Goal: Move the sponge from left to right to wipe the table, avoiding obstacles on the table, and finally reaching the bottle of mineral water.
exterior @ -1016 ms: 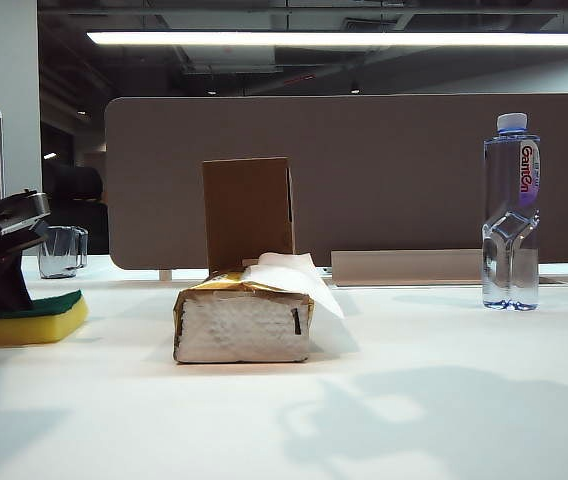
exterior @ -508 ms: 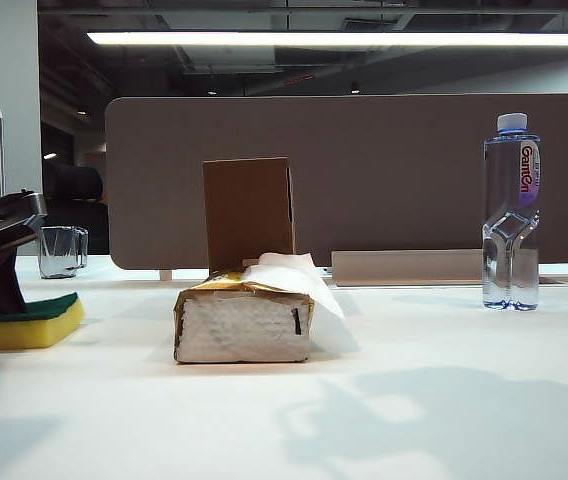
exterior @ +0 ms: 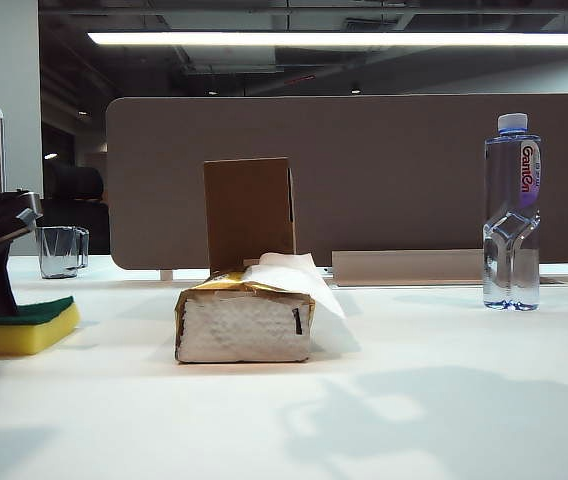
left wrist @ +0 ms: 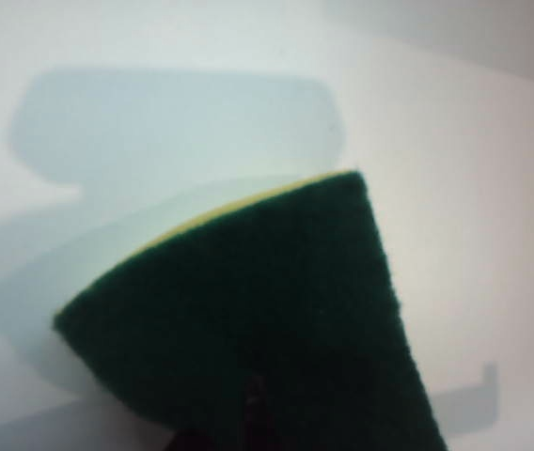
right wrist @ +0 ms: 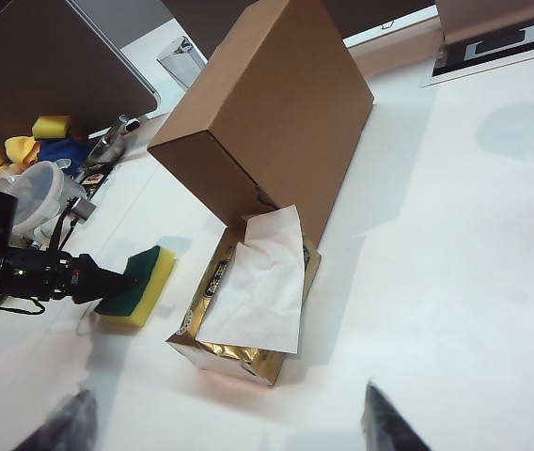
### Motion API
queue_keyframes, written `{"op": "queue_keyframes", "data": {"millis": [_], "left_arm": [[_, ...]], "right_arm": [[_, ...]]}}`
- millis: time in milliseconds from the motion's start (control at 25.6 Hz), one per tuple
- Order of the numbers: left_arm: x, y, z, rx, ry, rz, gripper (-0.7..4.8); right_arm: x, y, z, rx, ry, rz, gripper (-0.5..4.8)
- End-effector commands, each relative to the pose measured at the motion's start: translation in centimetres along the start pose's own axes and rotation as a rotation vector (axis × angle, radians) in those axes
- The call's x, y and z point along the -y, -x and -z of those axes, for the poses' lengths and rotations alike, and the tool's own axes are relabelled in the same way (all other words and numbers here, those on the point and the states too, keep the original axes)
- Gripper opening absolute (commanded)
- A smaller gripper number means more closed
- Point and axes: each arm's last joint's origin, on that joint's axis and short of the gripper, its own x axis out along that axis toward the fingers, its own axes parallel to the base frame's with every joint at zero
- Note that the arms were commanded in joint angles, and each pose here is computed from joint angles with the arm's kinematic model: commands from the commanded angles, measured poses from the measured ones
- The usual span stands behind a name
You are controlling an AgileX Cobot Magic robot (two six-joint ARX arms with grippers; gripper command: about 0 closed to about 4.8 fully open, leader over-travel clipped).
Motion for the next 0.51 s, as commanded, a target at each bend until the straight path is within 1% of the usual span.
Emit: {"op": "queue_keyframes", "data": {"millis": [39,313,508], "left_arm": [[0.1,-0.3,1.1,-0.075,0.025,0.007,-0.06],[0.2,-0.4,2.1,-0.093,0.034,0.014,-0.06],[0.7,0.5,2.7,-0.054,0.023,0.011,-0.06]], "right_arm": [[-0.2,0.1,-0.3,0.02,0.013,-0.005,3.64],[-0.2,0.1,-0.3,0.022,0.013,-0.002,3.64],[-0.2,0.1,-0.3,0.022,0.013,-0.002,3.64]]}}
